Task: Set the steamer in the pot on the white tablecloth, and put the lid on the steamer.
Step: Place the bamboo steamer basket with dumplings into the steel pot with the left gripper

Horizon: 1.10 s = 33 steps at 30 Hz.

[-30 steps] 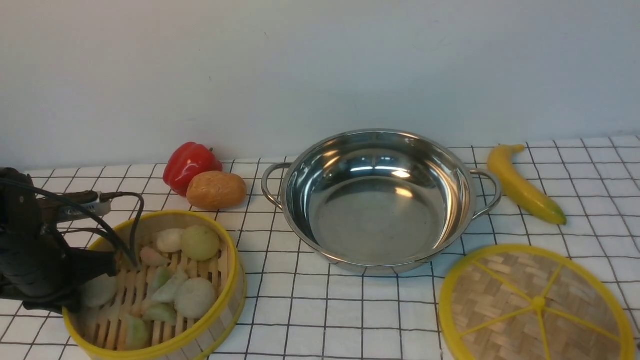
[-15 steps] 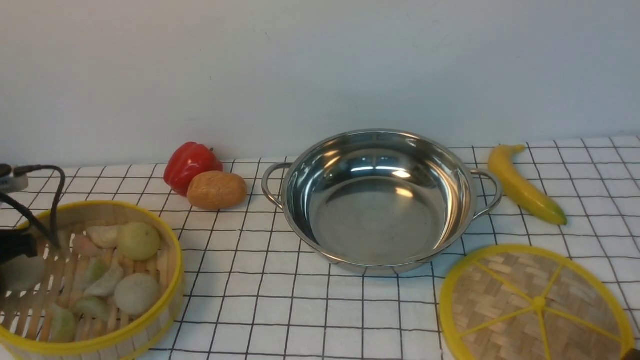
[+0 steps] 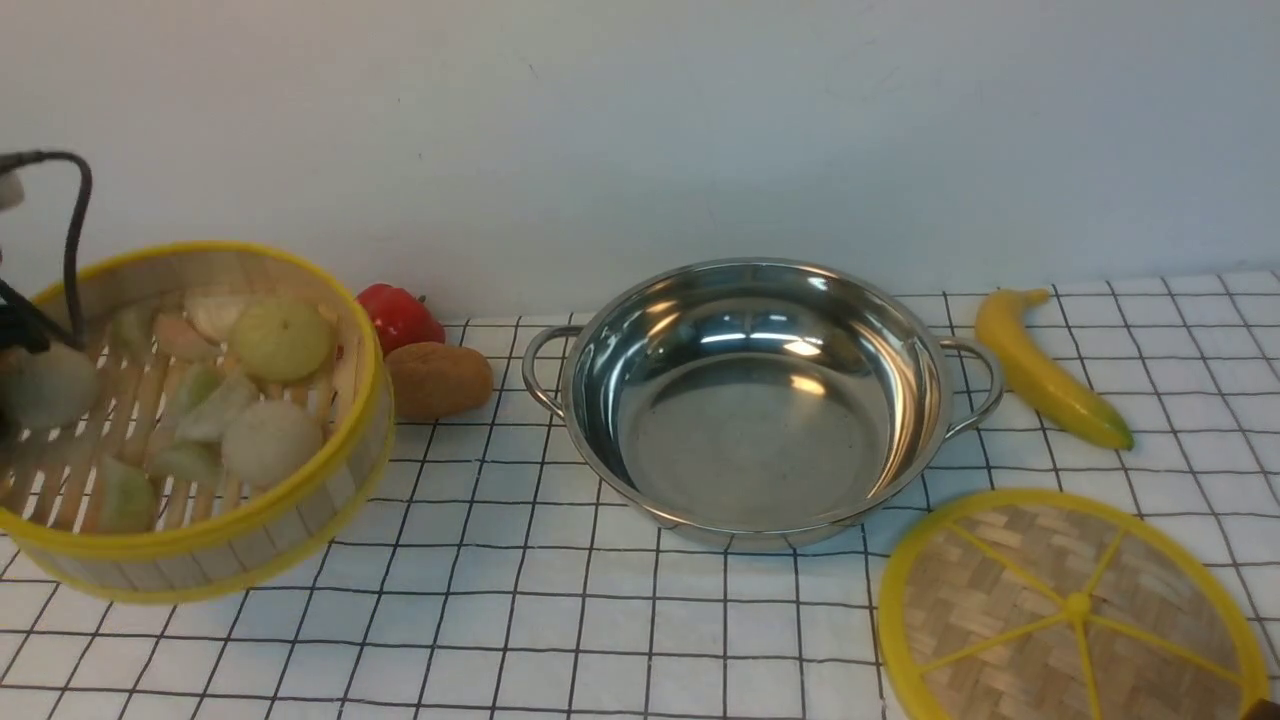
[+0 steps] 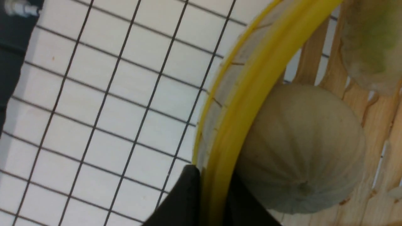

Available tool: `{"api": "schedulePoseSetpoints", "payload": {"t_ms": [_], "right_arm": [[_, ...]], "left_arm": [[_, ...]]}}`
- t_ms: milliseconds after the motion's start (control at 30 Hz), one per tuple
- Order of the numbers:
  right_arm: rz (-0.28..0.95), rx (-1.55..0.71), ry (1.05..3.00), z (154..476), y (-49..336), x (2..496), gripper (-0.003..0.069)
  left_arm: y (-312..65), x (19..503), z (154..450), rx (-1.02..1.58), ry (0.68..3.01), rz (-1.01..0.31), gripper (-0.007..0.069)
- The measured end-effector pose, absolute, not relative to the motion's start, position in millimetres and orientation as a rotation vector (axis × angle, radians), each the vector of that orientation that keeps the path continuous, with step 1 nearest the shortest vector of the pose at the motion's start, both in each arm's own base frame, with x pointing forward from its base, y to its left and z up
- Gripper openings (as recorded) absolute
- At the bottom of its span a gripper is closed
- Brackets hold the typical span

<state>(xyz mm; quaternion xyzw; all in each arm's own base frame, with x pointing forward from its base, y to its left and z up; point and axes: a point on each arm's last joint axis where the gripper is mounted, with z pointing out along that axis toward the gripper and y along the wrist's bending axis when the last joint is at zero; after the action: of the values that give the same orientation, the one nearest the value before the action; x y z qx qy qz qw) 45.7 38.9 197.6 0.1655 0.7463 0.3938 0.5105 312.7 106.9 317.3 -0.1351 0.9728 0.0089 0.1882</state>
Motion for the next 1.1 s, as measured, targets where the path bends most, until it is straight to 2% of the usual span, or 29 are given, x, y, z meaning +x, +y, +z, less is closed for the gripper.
{"api": "schedulePoseSetpoints", "payload": {"t_ms": [167,233,267,300,367,533,633,900,1100], "right_arm": [[0.948,0.398,1.797,197.6,38.9,45.7,0.0242],[0.948,0.397,1.798,197.5,39.0,45.7,0.0242],[0.948,0.397,1.798,197.5,39.0,45.7,0.0242],[0.950,0.395,1.801,197.3,39.2,45.5,0.0242],[0.953,0.392,1.806,197.1,39.6,45.3,0.0242],[0.969,0.374,1.833,195.5,41.9,43.8,0.0242],[0.974,0.368,1.842,195.0,42.6,43.3,0.0242],[0.984,0.357,1.859,194.0,44.0,42.4,0.0242],[0.984,0.357,1.859,194.0,44.0,42.3,0.0242]], "left_arm": [[68.0,330.9,334.0,-0.202,2.722,-0.011,0.0050],[38.2,343.6,333.4,-0.105,2.721,-0.050,0.0050],[35.4,344.8,333.2,-0.085,2.726,-0.056,0.0050],[13.0,355.9,331.6,-0.028,2.726,-0.082,0.0050],[-1.5,363.1,330.3,0.020,2.726,-0.103,0.0050],[-82.5,405.7,320.2,0.218,2.716,-0.164,0.0050],[-108.4,420.1,314.7,0.277,2.712,-0.168,0.0050],[-159.2,455.4,286.0,0.386,2.714,-0.171,0.0050],[-171.6,470.6,265.9,0.408,2.711,-0.154,0.0050]]}}
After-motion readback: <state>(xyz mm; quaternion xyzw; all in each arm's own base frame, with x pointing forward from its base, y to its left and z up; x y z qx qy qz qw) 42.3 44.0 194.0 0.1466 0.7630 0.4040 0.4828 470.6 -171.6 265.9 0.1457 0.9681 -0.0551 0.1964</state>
